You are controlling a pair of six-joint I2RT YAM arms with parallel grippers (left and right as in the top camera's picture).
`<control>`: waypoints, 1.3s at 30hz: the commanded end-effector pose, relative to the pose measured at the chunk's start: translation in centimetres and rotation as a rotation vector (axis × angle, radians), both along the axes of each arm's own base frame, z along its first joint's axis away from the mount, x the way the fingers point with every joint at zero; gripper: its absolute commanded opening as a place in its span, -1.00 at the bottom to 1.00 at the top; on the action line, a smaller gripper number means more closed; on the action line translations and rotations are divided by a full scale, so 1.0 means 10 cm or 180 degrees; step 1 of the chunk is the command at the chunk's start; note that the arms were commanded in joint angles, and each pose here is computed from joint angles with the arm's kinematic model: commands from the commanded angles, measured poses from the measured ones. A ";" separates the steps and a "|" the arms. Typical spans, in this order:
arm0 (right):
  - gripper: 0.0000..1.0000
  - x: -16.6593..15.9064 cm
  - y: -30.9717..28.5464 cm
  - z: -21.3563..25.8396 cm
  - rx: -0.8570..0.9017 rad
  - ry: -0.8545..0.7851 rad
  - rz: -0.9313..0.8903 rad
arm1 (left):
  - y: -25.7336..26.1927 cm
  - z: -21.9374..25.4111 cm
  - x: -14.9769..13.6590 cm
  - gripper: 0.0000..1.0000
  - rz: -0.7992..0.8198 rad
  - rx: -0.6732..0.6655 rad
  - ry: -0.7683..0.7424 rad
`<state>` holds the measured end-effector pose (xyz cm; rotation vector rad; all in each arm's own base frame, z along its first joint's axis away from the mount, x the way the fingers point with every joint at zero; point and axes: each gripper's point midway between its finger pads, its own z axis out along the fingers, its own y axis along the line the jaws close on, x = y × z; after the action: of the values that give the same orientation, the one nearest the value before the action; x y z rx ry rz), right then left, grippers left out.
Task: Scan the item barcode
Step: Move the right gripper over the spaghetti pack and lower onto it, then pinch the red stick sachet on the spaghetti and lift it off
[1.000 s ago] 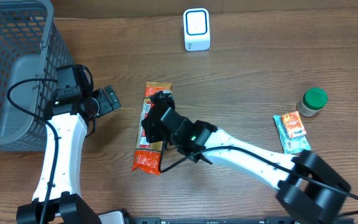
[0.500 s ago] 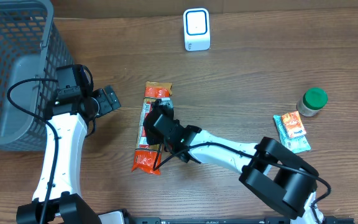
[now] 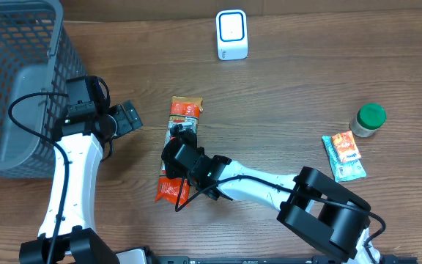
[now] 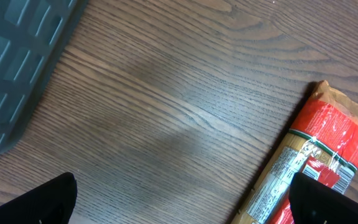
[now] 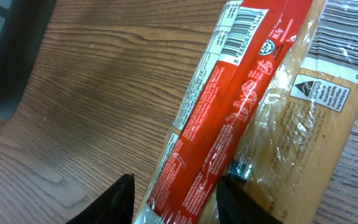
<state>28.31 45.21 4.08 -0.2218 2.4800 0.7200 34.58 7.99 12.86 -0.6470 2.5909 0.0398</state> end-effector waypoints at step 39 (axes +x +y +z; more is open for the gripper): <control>-0.93 -0.63 -0.54 0.32 -0.1041 -0.0566 0.2779 | 0.01 0.08 0.01 0.99 -0.0037 0.0060 -0.0059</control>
<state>23.58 39.62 8.41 -1.2496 2.3603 0.5330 34.58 7.99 12.86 -0.6470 2.5909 0.0398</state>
